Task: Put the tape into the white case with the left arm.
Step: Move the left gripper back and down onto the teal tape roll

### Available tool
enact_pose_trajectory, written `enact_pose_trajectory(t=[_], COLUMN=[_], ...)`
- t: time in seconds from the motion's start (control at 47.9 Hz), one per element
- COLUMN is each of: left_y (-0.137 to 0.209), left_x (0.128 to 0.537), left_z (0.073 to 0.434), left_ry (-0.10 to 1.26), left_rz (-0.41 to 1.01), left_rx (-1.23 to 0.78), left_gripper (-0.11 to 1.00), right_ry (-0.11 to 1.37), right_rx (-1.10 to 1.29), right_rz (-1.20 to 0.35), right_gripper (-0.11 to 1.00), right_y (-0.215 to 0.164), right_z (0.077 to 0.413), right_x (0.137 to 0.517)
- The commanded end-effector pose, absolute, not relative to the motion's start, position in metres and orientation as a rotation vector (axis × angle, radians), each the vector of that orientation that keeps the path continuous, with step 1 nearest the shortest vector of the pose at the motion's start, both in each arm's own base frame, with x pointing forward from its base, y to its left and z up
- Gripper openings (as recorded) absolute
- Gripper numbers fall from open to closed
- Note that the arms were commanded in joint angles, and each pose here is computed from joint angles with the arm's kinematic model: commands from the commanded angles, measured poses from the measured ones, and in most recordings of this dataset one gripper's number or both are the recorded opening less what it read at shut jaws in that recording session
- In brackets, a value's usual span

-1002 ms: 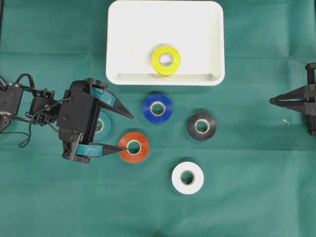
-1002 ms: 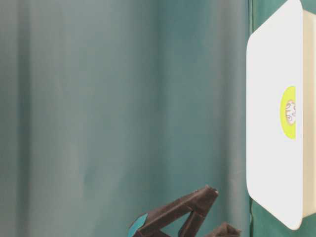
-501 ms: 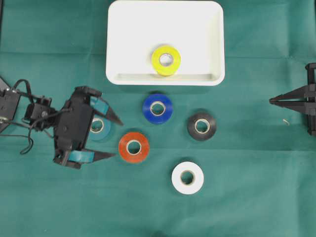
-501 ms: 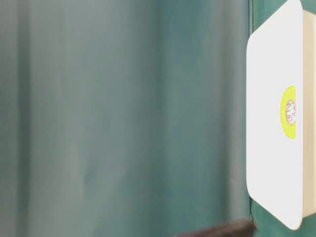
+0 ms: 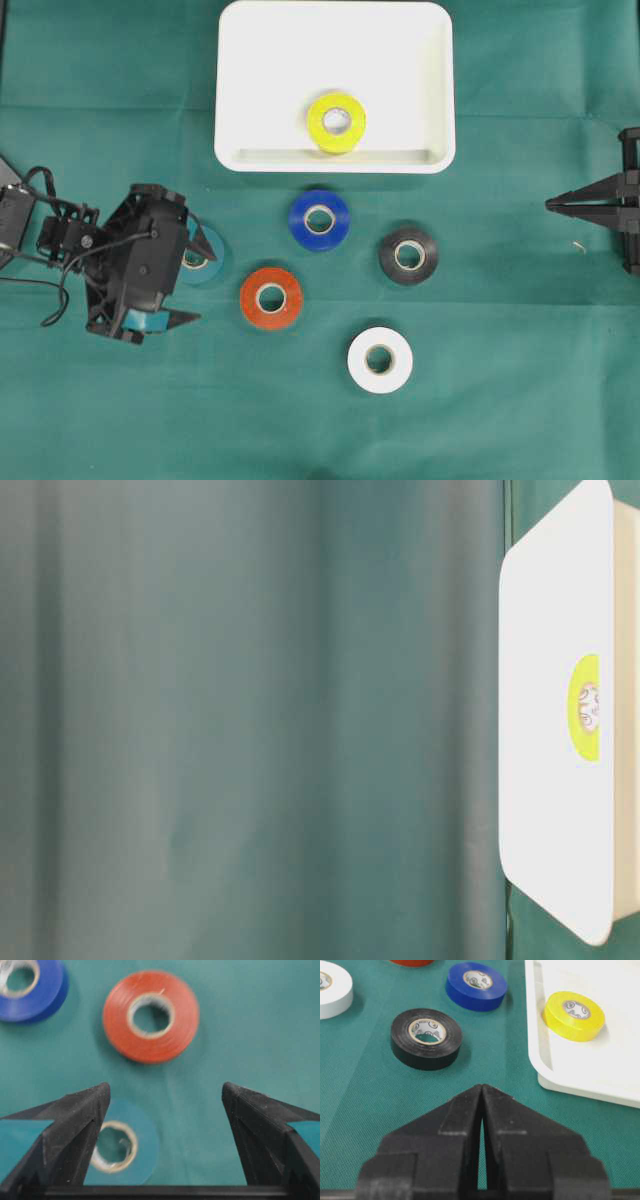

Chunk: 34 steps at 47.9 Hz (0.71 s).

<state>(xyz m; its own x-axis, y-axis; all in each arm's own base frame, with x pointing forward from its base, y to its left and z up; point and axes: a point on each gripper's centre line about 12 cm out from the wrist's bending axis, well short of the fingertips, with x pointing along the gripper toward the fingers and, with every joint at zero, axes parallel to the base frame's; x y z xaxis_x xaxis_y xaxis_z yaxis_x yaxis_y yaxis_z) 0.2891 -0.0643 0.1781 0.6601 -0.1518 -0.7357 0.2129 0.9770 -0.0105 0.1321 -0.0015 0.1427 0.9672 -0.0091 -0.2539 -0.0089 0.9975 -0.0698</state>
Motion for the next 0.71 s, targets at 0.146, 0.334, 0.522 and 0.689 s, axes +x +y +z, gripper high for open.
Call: enact_pose_trajectory(t=[0.146,0.334,0.522,0.689], left_y=[-0.047,-0.039,-0.03,-0.022], left_x=[0.292,0.293,0.293,0.294], left_z=[0.171,0.157,0.137,0.125], left_ry=[0.844,0.884,0.952,0.994], left_rz=[-0.15,-0.123,-0.096,-0.07], left_rx=[0.055,0.047,0.041,0.031], left_gripper=[0.92,0.92,0.92,0.92], right_ry=[0.243,0.242,0.242,0.243], right_rx=[-0.073,-0.074,-0.074,-0.073], right_rz=[-0.001,-0.001,-0.001,-0.001], right_gripper=[-0.09,-0.09,-0.09,-0.09], right_y=[-0.002,-0.002,-0.002,-0.002], right_z=[0.147,0.147,0.147,0.147], right_x=[0.134,0.134,0.134,0.134])
